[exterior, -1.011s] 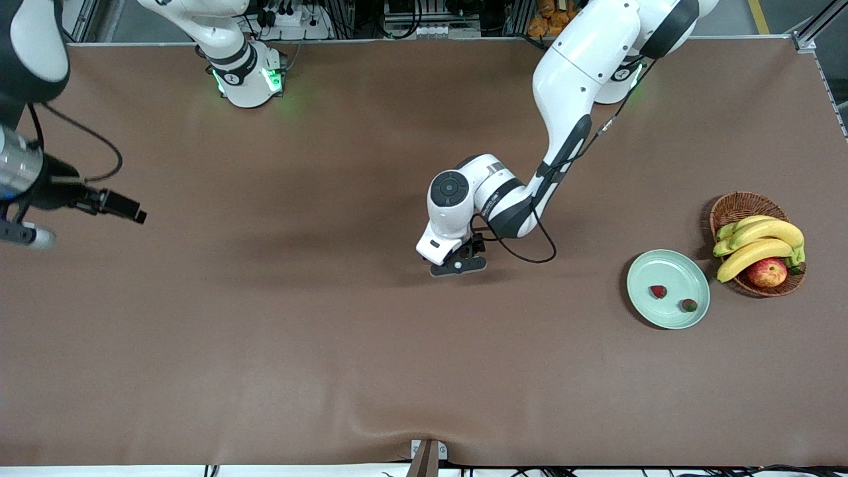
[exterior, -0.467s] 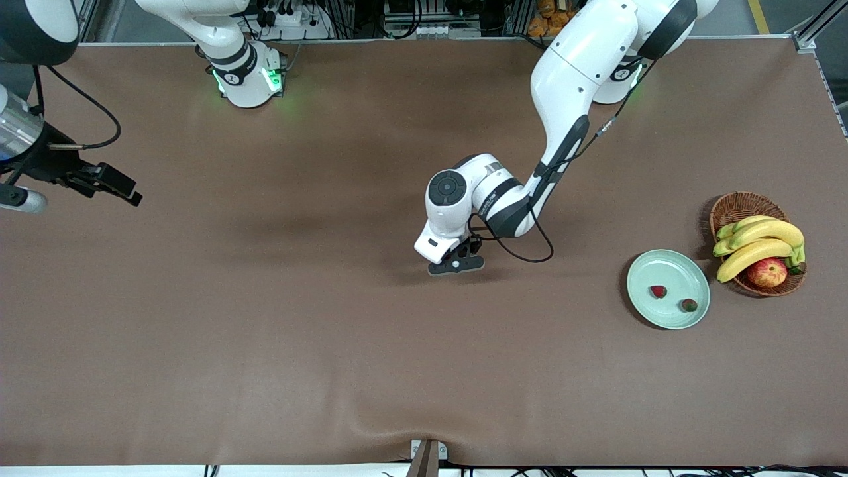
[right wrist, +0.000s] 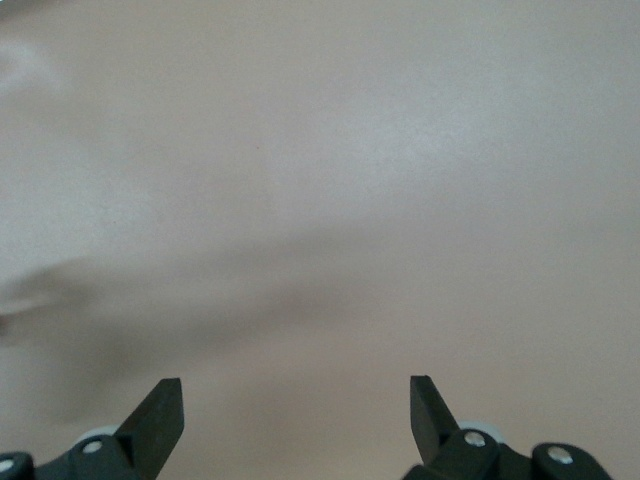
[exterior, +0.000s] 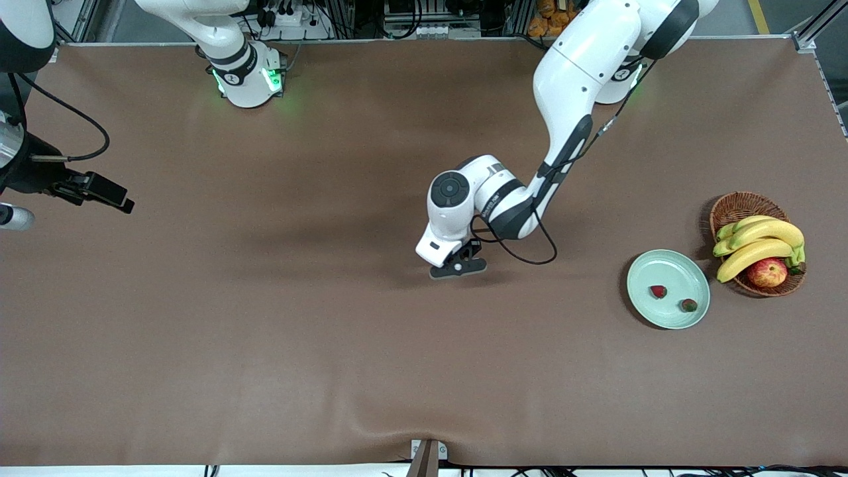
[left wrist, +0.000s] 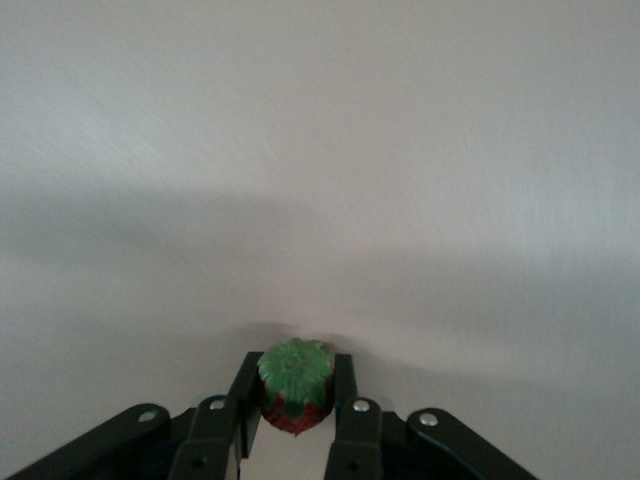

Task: Collect all strawberries into plate
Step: 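Carry the strawberry to the plate and open the left gripper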

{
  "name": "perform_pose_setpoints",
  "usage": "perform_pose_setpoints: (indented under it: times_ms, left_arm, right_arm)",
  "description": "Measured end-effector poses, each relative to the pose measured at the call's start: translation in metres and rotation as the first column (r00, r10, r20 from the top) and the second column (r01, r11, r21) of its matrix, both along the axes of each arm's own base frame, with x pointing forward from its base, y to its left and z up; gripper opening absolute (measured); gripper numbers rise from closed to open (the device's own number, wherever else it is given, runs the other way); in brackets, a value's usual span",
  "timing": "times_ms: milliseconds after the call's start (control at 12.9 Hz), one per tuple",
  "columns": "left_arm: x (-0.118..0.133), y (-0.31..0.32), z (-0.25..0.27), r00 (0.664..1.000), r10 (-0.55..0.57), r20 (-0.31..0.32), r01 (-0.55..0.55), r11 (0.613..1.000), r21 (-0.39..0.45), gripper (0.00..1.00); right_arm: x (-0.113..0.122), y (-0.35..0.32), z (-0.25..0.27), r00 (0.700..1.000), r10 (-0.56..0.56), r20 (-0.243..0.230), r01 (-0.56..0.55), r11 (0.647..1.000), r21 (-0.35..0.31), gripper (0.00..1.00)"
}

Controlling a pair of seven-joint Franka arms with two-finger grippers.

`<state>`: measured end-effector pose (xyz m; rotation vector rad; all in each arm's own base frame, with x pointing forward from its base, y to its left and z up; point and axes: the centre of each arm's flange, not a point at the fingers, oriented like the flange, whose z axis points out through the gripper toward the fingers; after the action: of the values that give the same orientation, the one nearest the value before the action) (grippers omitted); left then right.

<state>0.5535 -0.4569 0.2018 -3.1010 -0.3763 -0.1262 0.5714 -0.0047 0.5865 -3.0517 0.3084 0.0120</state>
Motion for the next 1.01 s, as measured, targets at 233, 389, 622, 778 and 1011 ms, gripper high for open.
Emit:
perform_pose_setpoints:
  times_ms: [233,389,622,778,1011]
  left_arm:
    - [0.079,0.121,0.067,0.966,0.258,-0.004,-0.258,0.966,0.034,0.32]
    - [0.114,0.228,0.087,0.929,0.370,-0.027,-0.367,0.927,0.078,0.32]
    - [0.122,0.351,0.059,0.902,0.419,-0.103,-0.405,0.905,0.129,0.32]
    - [0.115,0.402,0.043,0.889,0.434,-0.145,-0.414,0.898,0.147,0.32]
    - [0.102,0.449,0.031,0.881,0.435,-0.189,-0.409,0.898,0.160,0.32]
  right_arm:
    - [0.001,-0.001,-0.001,1.000,-0.002,-0.001,0.002,1.000,0.000,1.00]
    - [0.000,-0.001,0.000,1.000,-0.002,-0.002,0.002,1.000,0.000,1.00]
    - [0.000,-0.001,0.001,1.000,-0.002,0.000,0.002,1.000,0.000,1.00]
    - [0.000,-0.002,0.001,1.000,-0.003,-0.001,0.003,1.000,0.000,1.00]
    - [0.000,-0.002,0.001,1.000,-0.004,-0.001,0.004,1.000,0.000,1.00]
